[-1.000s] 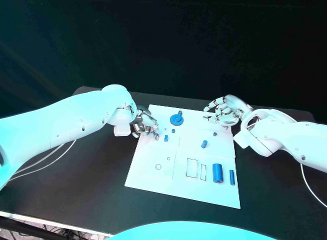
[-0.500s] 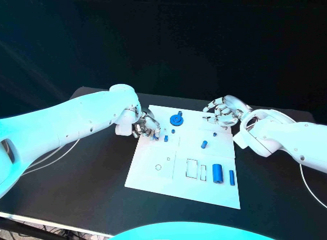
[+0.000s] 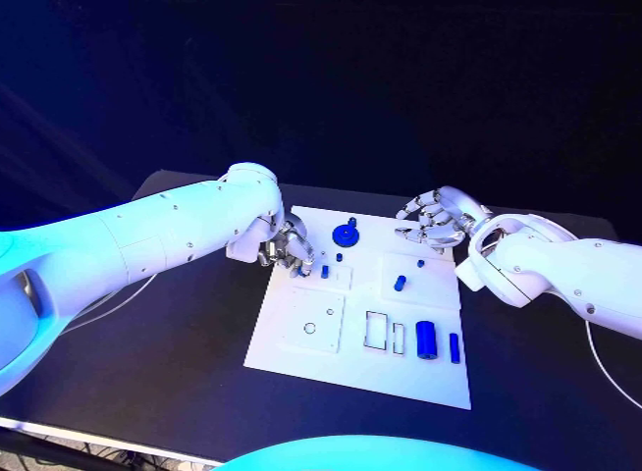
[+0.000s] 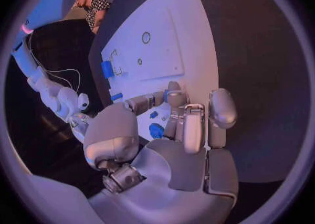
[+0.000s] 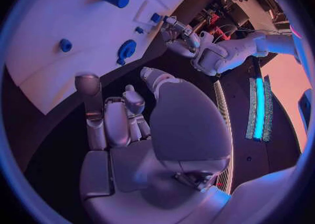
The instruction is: Assemble the parts on the task board
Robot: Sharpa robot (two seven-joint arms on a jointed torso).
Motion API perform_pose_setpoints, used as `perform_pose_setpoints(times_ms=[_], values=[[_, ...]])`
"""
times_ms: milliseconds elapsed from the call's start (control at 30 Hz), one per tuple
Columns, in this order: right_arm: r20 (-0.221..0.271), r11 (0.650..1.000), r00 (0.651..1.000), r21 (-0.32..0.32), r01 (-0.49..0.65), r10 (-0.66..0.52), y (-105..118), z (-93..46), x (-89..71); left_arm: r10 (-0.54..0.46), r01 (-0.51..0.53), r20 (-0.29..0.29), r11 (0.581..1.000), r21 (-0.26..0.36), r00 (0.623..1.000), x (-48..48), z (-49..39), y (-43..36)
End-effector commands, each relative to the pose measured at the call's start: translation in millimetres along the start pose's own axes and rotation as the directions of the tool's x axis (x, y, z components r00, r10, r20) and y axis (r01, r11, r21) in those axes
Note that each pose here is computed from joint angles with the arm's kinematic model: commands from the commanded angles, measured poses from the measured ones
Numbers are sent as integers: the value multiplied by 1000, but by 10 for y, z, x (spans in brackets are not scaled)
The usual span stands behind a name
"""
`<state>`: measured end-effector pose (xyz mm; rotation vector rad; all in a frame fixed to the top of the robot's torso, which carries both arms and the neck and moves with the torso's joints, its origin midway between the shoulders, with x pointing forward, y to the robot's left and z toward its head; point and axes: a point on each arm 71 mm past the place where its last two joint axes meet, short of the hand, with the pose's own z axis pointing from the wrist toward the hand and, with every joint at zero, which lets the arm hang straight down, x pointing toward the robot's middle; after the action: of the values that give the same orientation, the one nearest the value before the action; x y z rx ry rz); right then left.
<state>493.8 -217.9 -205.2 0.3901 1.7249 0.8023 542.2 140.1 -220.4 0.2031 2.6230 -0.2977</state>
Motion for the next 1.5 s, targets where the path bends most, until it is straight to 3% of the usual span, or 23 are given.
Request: perform_pose_setpoints(times_ms=[33, 433, 1500], values=[[-13, 1000, 1000, -12, 5, -5, 11, 1, 15, 87, -87, 12, 996, 0, 996, -15, -3, -37], [-15, 1000, 1000, -12, 5, -5, 15, 2, 20, 114, -114, -25, 993, -4, 993, -6, 23, -95], [-18, 1000, 1000, -13, 5, -5, 24, 5, 28, 61, -58, 78, 997, -46, 995, -78, 14, -64]])
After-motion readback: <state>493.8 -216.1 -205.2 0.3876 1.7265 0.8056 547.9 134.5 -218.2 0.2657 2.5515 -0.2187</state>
